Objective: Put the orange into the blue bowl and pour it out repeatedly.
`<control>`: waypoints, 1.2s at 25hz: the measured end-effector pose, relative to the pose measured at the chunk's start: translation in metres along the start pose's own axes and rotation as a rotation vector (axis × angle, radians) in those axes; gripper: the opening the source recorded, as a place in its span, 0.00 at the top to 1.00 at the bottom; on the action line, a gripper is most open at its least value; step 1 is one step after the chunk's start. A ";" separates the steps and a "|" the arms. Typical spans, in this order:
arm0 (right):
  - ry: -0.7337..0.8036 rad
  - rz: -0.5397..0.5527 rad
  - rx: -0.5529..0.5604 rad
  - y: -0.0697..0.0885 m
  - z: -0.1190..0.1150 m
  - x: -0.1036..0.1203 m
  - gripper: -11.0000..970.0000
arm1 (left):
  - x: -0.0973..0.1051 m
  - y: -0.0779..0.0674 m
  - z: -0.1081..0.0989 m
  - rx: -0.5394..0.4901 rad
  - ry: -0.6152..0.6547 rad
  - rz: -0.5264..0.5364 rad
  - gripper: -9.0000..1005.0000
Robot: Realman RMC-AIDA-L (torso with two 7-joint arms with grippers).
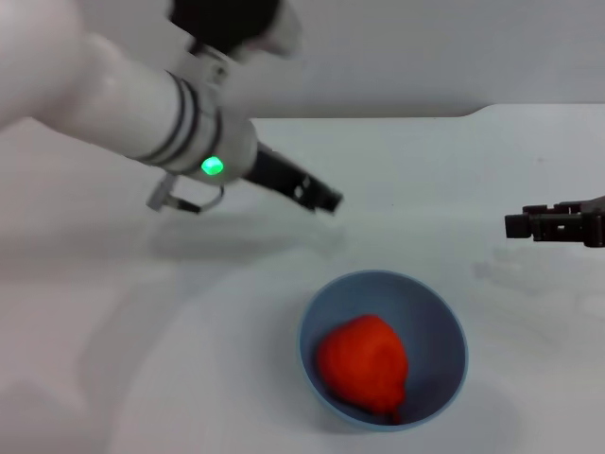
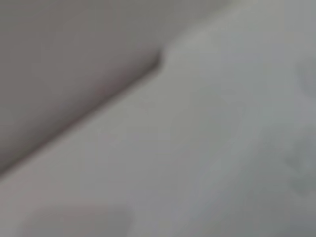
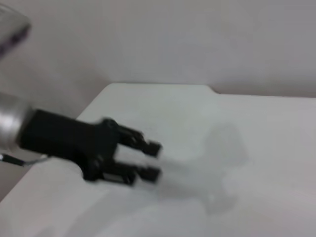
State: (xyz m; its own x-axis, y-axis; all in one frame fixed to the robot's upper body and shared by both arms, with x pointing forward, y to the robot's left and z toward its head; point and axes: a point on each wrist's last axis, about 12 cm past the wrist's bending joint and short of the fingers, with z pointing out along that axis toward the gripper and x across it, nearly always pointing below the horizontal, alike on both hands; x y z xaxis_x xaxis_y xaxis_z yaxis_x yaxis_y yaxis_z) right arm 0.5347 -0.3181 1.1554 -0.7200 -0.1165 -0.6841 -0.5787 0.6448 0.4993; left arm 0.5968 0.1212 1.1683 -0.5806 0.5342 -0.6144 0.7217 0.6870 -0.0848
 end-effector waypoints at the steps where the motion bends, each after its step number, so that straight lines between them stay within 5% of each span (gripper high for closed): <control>1: -0.008 -0.001 0.009 -0.001 0.000 0.001 0.51 | 0.000 0.004 -0.004 -0.001 -0.032 -0.019 0.52; 7: -0.137 0.099 0.011 -0.020 0.003 0.011 0.51 | 0.020 0.049 -0.044 0.097 -0.391 -0.259 0.49; 11: -0.303 0.148 -0.021 -0.032 0.001 0.022 0.51 | 0.059 0.081 -0.067 0.194 -0.676 -0.491 0.49; 12: -0.348 0.164 -0.025 -0.035 0.000 0.025 0.51 | 0.083 0.093 -0.076 0.216 -0.808 -0.574 0.49; 17: -0.667 0.216 -0.013 -0.049 -0.009 0.046 0.51 | 0.128 0.107 -0.091 0.149 -1.006 -0.611 0.49; 20: -0.931 0.202 0.129 -0.061 -0.015 0.073 0.51 | 0.167 0.112 -0.099 -0.062 -1.117 -0.537 0.49; 24: -1.042 0.131 0.296 -0.066 -0.015 0.094 0.51 | 0.197 0.111 -0.099 -0.285 -1.149 -0.422 0.49; 29: -1.086 -0.054 0.600 -0.061 -0.002 0.126 0.51 | 0.228 0.095 -0.081 -0.649 -1.047 -0.047 0.49; 30: -1.061 -0.129 0.711 -0.057 0.007 0.136 0.51 | 0.239 0.087 -0.070 -0.778 -0.987 0.107 0.49</control>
State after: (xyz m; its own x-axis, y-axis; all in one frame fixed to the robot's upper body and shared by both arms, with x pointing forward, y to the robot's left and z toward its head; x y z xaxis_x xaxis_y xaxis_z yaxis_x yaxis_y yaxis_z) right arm 0.4725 -0.3657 1.0301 0.1718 0.2361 -0.9564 -0.0544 0.9717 0.2301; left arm 0.4938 0.3433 1.0690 0.2370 0.2406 -0.9413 0.1406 0.9502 0.2783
